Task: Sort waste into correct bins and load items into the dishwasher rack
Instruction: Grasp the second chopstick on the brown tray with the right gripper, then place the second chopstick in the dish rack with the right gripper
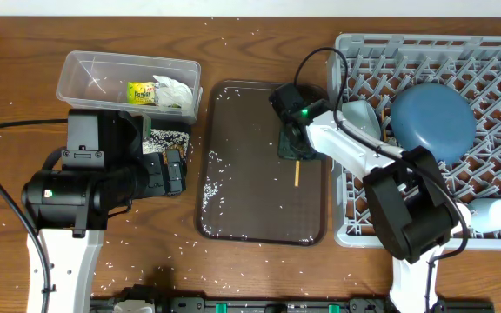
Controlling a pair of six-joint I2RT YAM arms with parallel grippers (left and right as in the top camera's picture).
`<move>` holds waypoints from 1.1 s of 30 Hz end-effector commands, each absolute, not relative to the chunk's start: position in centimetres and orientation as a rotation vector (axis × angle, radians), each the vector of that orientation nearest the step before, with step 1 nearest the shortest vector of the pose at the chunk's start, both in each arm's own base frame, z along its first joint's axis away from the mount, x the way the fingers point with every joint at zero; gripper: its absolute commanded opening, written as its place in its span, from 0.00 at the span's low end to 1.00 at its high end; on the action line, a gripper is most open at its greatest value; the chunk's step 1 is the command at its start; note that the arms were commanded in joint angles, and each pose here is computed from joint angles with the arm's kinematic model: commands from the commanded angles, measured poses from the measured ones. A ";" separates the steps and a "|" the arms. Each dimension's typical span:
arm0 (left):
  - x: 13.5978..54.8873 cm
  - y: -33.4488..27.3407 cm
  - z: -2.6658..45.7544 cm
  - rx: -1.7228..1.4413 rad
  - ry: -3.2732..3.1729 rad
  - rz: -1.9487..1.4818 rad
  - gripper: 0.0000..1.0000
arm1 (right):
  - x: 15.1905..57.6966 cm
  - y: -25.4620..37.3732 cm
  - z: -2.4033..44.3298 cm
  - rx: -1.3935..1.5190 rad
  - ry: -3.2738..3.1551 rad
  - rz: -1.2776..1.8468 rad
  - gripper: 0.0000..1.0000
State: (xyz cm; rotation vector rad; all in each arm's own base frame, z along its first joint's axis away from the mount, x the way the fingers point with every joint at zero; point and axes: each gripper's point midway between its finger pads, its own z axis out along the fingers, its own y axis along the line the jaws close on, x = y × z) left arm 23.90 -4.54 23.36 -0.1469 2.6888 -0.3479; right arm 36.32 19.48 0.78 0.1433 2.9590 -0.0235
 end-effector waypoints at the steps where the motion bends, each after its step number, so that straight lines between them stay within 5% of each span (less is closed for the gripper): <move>1: 23.9 -4.5 23.4 -0.166 2.689 -0.354 0.98 | 38.8 19.6 6.9 -0.008 2.821 0.030 0.01; 6: 23.9 -4.5 23.4 -0.166 2.689 -0.354 0.98 | 38.8 19.1 14.7 -0.195 2.668 0.059 0.01; 12: 23.9 -4.5 23.4 -0.166 2.689 -0.354 0.98 | 39.2 11.4 19.9 -0.083 2.545 -0.220 0.01; 22: 23.9 -4.5 23.4 -0.166 2.689 -0.354 0.98 | 40.4 -0.3 16.6 0.082 2.696 -0.347 0.01; 30: 23.9 -4.5 23.4 -0.166 2.689 -0.354 0.98 | 40.5 -1.8 12.2 0.060 2.832 -0.306 0.02; 32: 23.9 -4.5 23.4 -0.166 2.689 -0.354 0.98 | 40.5 -1.8 11.7 0.055 2.847 -0.309 0.16; 33: 23.9 -4.5 23.4 -0.166 2.689 -0.354 0.98 | 40.4 -1.8 11.7 0.055 2.849 -0.309 0.40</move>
